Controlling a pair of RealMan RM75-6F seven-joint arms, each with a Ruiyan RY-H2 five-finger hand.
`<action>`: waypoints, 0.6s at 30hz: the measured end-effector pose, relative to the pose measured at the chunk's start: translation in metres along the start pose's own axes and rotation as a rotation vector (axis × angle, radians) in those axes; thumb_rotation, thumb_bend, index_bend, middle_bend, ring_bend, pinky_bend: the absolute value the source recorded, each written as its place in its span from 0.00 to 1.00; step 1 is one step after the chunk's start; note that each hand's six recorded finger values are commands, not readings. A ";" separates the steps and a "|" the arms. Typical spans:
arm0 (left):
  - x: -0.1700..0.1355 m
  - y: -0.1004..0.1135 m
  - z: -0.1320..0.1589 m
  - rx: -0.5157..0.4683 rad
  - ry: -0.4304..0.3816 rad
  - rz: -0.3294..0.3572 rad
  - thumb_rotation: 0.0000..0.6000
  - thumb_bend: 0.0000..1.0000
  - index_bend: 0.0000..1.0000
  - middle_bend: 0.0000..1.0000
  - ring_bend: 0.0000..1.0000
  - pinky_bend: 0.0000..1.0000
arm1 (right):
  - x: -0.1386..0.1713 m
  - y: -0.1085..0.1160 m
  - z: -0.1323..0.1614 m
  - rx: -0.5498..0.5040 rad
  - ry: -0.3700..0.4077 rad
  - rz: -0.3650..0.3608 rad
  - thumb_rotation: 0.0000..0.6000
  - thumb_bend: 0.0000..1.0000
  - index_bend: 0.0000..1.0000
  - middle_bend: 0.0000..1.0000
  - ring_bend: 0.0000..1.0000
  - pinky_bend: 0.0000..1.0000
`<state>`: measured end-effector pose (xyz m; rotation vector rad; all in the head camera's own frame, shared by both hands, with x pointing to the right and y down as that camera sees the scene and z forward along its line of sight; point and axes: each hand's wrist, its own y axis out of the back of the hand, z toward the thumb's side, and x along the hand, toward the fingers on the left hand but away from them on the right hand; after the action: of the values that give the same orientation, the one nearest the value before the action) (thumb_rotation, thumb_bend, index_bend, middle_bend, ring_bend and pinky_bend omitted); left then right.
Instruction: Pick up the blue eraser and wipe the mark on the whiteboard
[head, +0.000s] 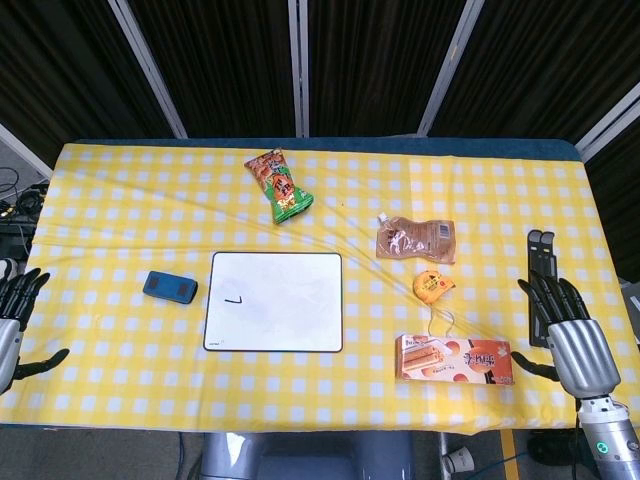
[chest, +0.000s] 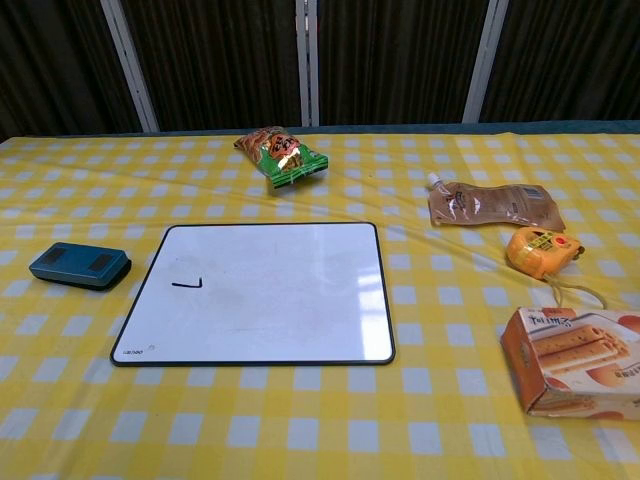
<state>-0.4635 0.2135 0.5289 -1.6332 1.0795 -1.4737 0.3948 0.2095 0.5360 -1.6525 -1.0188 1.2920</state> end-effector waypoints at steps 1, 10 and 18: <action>0.001 0.000 0.000 0.000 -0.001 -0.001 1.00 0.00 0.00 0.00 0.00 0.00 | 0.000 0.000 0.000 0.001 0.000 -0.001 1.00 0.00 0.00 0.00 0.00 0.00; 0.011 -0.017 0.003 0.029 -0.013 -0.054 1.00 0.00 0.00 0.00 0.00 0.00 | -0.001 0.002 -0.002 -0.010 -0.013 0.000 1.00 0.00 0.00 0.00 0.00 0.00; 0.074 -0.064 0.020 0.121 -0.101 -0.160 1.00 0.00 0.00 0.00 0.00 0.06 | -0.005 -0.005 -0.008 0.000 -0.033 0.028 1.00 0.00 0.00 0.00 0.00 0.00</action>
<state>-0.4336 0.1728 0.6152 -1.7205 0.8041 -1.5098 0.4017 0.2061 0.5435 -1.6555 -1.0194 1.3416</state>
